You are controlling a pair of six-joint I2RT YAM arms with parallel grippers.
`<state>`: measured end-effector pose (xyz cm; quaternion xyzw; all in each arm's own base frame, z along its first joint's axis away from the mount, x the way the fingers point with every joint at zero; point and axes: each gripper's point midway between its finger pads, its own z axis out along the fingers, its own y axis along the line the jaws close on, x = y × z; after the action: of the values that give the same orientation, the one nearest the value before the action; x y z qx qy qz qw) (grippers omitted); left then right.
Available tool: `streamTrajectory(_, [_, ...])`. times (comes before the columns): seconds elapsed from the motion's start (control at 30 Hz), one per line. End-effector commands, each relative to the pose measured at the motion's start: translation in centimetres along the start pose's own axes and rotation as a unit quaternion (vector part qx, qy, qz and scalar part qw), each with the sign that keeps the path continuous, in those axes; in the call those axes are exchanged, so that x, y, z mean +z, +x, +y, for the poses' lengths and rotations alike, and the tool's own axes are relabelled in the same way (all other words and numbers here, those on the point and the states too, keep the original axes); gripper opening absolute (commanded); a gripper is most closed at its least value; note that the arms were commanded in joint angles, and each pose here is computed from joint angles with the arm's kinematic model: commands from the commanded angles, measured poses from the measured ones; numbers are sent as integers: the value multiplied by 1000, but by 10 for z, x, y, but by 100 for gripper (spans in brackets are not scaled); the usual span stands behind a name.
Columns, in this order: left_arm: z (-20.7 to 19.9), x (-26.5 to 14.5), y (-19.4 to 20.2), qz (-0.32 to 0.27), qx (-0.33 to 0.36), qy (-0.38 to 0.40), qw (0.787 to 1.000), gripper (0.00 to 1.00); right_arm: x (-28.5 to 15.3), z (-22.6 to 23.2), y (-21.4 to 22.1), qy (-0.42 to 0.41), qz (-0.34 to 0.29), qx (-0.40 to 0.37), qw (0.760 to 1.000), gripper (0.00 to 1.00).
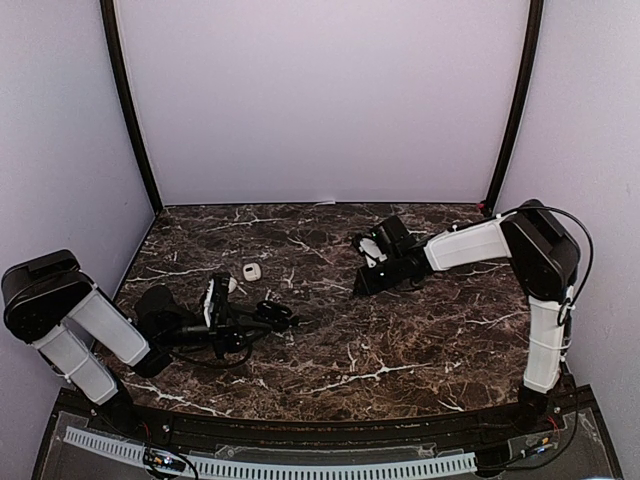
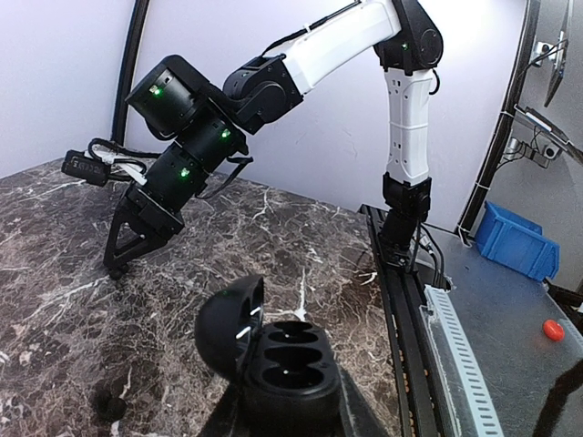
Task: Insert the wireless bluetooth earbuds into the charging case
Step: Pick up the left earbud from the center of the board.
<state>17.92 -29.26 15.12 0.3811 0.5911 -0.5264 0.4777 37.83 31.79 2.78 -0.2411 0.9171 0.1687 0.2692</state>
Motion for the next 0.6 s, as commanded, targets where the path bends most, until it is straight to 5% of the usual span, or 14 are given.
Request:
streamTrajectory(0.0, [-5,-1,-6,-10,10,14,1000,15,-7,8,4,-20,-3,-6,1000,25])
streamTrajectory(0.57, [-6,-1,-5,-9,9,18,1000,15,-20,24,10,-58,-3,-36,998,20])
